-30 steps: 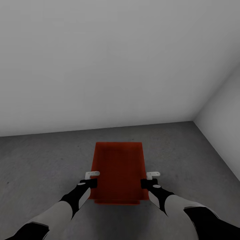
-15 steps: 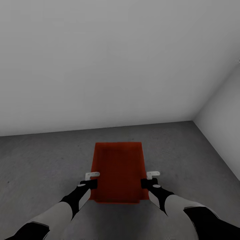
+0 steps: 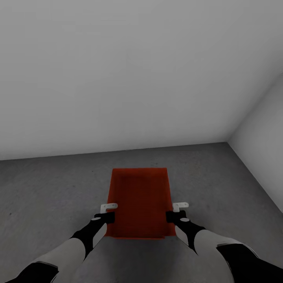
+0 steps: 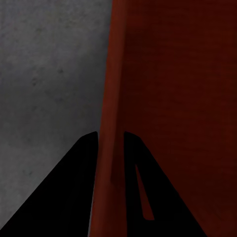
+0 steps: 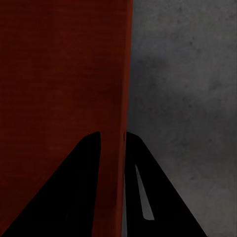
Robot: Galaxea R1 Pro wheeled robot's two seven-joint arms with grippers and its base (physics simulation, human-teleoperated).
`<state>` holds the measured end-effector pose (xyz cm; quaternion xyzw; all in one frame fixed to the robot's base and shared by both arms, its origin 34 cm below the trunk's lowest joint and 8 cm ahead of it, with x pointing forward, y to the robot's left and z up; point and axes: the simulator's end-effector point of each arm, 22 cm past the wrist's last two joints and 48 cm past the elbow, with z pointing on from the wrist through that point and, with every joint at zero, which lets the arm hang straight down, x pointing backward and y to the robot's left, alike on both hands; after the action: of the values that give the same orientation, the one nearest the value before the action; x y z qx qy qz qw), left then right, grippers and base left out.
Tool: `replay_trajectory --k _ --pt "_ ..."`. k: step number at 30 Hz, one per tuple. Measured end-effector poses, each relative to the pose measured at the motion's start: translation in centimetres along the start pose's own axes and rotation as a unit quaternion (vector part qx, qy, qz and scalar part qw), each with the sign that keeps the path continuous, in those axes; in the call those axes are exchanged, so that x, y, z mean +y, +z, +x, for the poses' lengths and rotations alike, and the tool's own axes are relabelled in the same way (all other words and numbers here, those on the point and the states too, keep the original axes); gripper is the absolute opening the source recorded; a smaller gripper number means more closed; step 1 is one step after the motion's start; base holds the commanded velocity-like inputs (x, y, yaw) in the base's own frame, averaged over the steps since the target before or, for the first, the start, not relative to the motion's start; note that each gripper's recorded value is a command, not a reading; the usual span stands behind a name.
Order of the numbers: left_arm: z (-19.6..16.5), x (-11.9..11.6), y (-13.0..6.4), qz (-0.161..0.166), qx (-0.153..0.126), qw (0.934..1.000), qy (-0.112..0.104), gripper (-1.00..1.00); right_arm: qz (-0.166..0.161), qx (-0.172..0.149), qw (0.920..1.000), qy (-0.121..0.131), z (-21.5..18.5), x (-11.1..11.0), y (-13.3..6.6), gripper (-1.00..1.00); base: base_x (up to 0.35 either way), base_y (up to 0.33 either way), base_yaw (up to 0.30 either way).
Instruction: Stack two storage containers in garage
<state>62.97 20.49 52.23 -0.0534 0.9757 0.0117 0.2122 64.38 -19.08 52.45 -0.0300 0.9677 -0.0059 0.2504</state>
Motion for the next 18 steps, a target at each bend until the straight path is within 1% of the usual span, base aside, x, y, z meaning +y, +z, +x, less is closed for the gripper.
replay_trajectory --k 18 --pt "0.01 0.0 0.0 0.0 0.0 1.0 0.0 -1.0 0.0 0.0 1.0 0.0 0.01 -0.02 0.0 -1.0 0.0 0.0 0.0"
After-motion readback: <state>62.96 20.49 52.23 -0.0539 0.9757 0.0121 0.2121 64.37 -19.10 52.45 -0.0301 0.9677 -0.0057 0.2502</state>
